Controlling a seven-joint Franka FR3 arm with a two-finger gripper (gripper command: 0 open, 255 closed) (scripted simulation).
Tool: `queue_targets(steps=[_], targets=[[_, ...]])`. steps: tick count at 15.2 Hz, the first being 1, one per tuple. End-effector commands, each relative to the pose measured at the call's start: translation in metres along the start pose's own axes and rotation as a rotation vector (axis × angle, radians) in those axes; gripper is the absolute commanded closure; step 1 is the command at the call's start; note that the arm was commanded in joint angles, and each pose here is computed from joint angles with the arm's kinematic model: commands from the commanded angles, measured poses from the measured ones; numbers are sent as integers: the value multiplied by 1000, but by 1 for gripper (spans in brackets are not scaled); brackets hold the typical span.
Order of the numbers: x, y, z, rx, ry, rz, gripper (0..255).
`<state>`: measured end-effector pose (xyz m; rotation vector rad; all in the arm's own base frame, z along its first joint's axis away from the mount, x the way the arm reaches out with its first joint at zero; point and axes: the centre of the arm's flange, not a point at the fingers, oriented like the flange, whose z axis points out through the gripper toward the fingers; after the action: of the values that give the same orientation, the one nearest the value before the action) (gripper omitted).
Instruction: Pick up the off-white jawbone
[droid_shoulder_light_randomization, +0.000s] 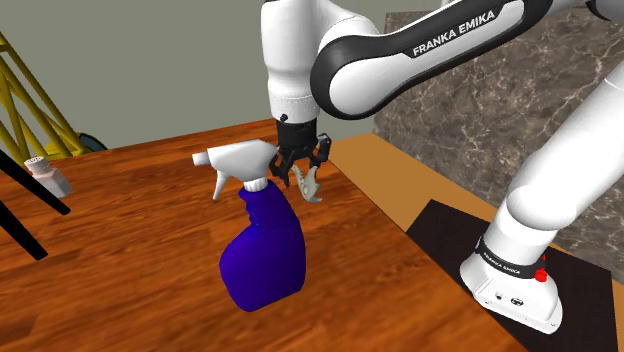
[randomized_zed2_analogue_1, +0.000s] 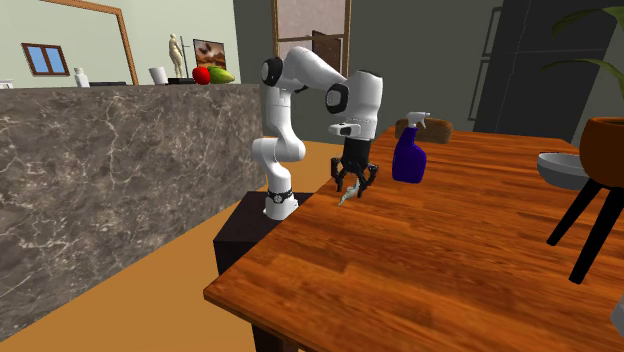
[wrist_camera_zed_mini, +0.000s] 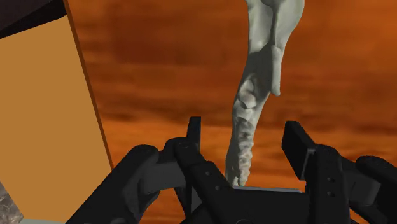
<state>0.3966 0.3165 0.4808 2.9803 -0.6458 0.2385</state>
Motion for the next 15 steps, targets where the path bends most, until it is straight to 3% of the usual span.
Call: queue_targets(steps=[1, 9, 15], targets=[[0, 0, 1, 0, 0, 0, 255], [0, 0, 1, 0, 0, 0, 255], [6, 1, -30, 0, 0, 0, 255]])
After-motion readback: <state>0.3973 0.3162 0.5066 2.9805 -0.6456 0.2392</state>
